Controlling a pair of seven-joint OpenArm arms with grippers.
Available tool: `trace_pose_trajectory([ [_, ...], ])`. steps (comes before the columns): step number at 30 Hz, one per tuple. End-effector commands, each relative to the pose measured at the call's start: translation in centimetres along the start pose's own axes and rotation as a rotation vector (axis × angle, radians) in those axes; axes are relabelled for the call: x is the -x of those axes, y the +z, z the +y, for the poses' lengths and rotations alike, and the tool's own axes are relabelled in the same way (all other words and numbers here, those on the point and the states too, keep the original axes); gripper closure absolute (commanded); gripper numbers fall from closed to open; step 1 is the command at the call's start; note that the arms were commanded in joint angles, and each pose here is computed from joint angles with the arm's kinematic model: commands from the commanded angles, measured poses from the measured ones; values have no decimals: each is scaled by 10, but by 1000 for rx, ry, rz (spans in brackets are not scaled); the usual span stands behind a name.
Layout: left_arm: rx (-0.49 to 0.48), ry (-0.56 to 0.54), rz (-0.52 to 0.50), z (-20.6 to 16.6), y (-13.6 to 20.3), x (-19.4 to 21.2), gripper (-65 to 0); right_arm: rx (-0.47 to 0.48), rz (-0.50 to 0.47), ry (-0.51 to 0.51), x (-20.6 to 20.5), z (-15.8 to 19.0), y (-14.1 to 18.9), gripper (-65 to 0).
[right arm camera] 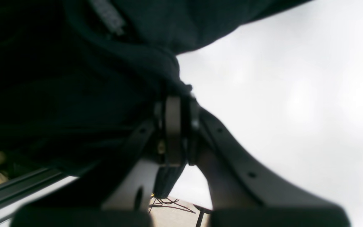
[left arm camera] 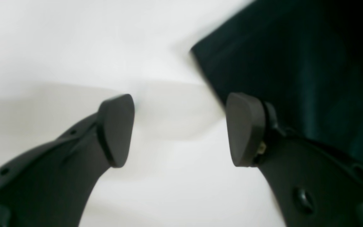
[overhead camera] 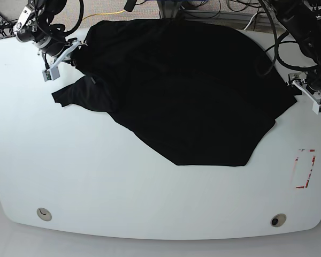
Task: Fold the T-shirt properly
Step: 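Grasp the opposite shirt edge with the left gripper and stretch it apart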
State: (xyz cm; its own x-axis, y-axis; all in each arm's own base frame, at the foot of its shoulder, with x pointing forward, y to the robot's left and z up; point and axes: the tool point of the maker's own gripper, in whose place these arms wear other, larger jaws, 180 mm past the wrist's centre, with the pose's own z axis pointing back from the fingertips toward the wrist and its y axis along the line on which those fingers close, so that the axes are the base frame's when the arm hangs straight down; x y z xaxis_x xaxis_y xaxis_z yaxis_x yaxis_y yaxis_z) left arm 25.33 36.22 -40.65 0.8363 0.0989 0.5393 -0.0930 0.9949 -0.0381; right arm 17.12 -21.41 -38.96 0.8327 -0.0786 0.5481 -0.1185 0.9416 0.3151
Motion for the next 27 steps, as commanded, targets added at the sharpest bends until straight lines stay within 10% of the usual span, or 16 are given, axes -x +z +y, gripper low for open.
trace_pose_trajectory([
  [1, 2, -27, 16, -2, 0, -2, -428, 2, -36, 27, -11, 0, 6, 0],
  [17, 156, -117, 0, -56, -16, -15, -417, 6, -41, 36, -14, 0, 7, 0],
  [24, 157, -116, -15, -57, -16, -17, -21, 6, -40, 33, -13, 0, 7, 0],
  [27, 161, -110, -52, -59, -16, -24, 0, 5, -38, 29, -12, 0, 6, 0],
])
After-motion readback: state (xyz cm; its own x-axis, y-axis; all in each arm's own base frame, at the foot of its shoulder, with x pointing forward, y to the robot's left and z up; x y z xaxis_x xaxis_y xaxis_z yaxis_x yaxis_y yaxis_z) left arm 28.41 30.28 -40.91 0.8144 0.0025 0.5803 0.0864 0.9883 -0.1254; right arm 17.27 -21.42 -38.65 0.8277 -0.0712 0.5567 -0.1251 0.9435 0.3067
